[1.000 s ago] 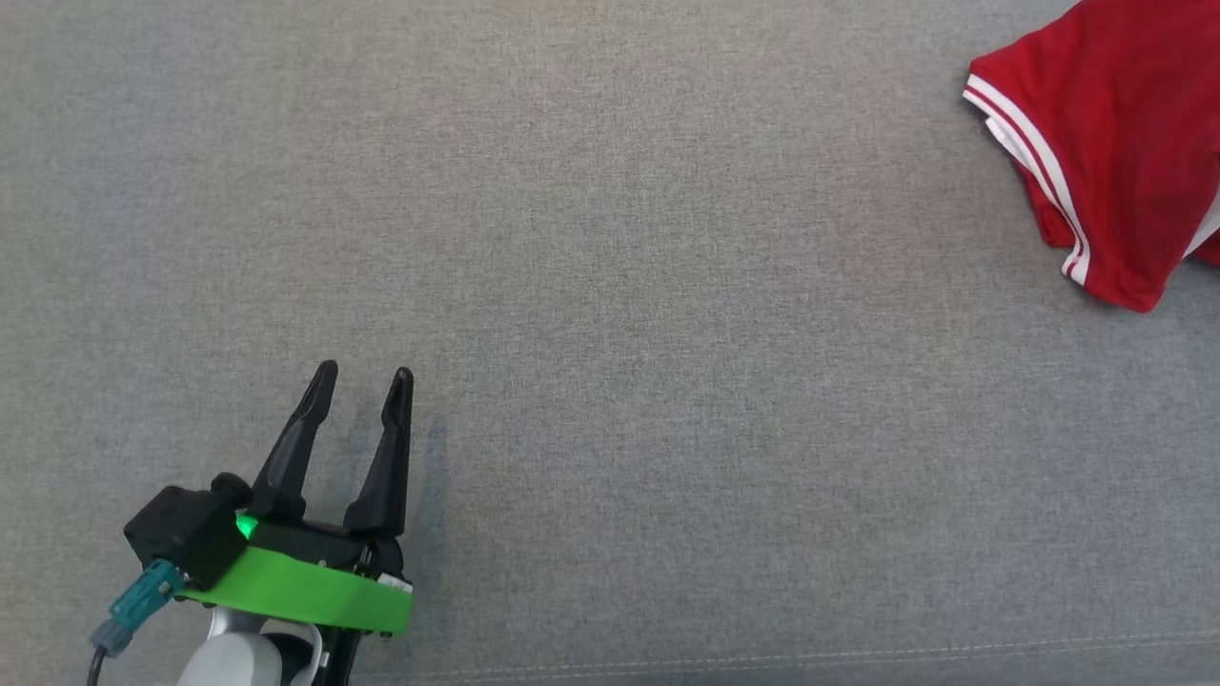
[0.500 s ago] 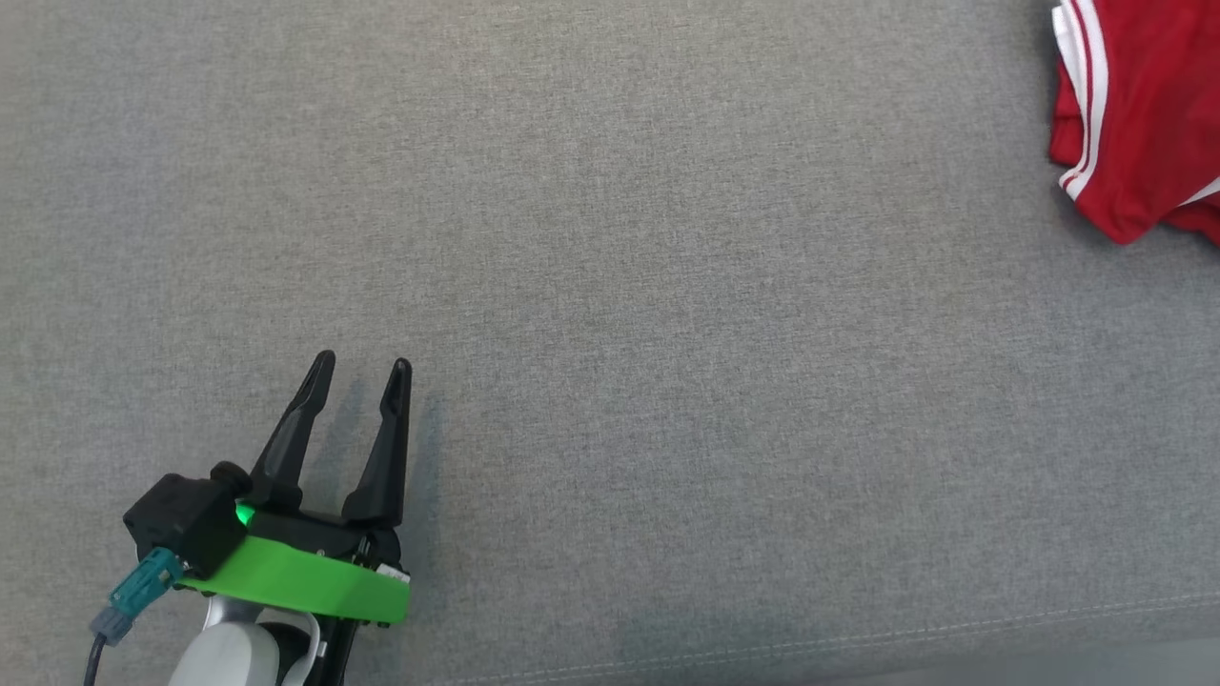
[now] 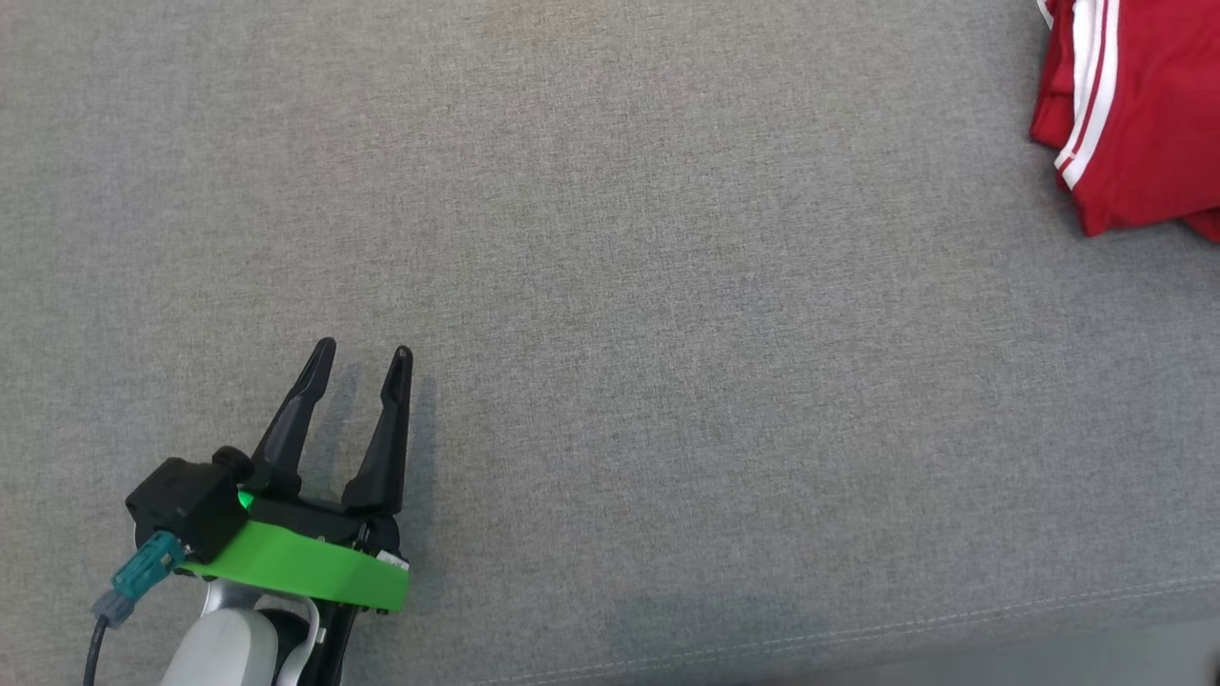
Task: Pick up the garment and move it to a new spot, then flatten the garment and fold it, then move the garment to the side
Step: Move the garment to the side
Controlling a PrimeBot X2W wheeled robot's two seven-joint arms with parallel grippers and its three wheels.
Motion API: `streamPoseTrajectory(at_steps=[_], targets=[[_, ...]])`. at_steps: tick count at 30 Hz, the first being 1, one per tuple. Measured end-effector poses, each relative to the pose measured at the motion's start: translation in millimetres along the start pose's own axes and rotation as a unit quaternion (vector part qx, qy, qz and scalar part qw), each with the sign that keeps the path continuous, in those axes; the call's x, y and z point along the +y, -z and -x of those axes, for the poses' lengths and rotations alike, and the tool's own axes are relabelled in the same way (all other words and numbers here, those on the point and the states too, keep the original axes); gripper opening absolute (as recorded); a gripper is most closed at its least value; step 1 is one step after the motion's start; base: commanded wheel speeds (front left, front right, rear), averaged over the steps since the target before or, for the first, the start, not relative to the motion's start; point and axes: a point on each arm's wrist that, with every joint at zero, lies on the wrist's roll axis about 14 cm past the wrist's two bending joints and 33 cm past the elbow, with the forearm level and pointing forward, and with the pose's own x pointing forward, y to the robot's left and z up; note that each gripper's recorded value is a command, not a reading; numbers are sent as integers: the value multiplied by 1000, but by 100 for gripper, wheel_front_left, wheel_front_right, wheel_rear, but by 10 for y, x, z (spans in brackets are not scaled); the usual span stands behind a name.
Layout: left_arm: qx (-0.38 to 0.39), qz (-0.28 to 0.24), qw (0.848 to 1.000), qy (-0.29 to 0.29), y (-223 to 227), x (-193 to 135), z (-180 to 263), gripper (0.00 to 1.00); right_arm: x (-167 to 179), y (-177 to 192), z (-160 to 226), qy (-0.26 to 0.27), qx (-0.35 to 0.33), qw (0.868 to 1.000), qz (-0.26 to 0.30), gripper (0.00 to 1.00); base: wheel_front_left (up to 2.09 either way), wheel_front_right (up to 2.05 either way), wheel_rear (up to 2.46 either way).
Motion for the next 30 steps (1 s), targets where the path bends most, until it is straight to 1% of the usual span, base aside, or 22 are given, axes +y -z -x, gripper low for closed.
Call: streamPoseTrajectory(at_steps=[3,5,7,12,15,19,25,30], targets=[[3,-1,1000,0,17,3,2,100,102,-121,31,-10,-44,999,-5,100,0,0,0],[2,-1,1000,2,13,-16,1,100,126,-226,73,-13,-73,997,9,100,0,0,0],[0,-1,1000,4,-5,-34,2,100,132,-363,127,-14,-109,994,11,100,0,0,0],[-12,-7,1000,-5,-85,23,25,100,238,-705,315,-28,-199,980,11,100,0,0,0],[-21,-14,1000,-17,-154,94,51,100,323,-763,446,-37,-233,972,8,100,0,0,0],[-31,-23,998,-45,-239,243,124,100,458,-625,616,-49,-248,968,-11,100,0,0,0],[-28,-32,996,-77,-253,393,315,100,698,-243,857,-74,-219,972,-38,100,0,0,0],[-36,-42,993,-100,-326,472,458,100,916,-81,1082,-96,-213,971,-51,100,0,0,0]])
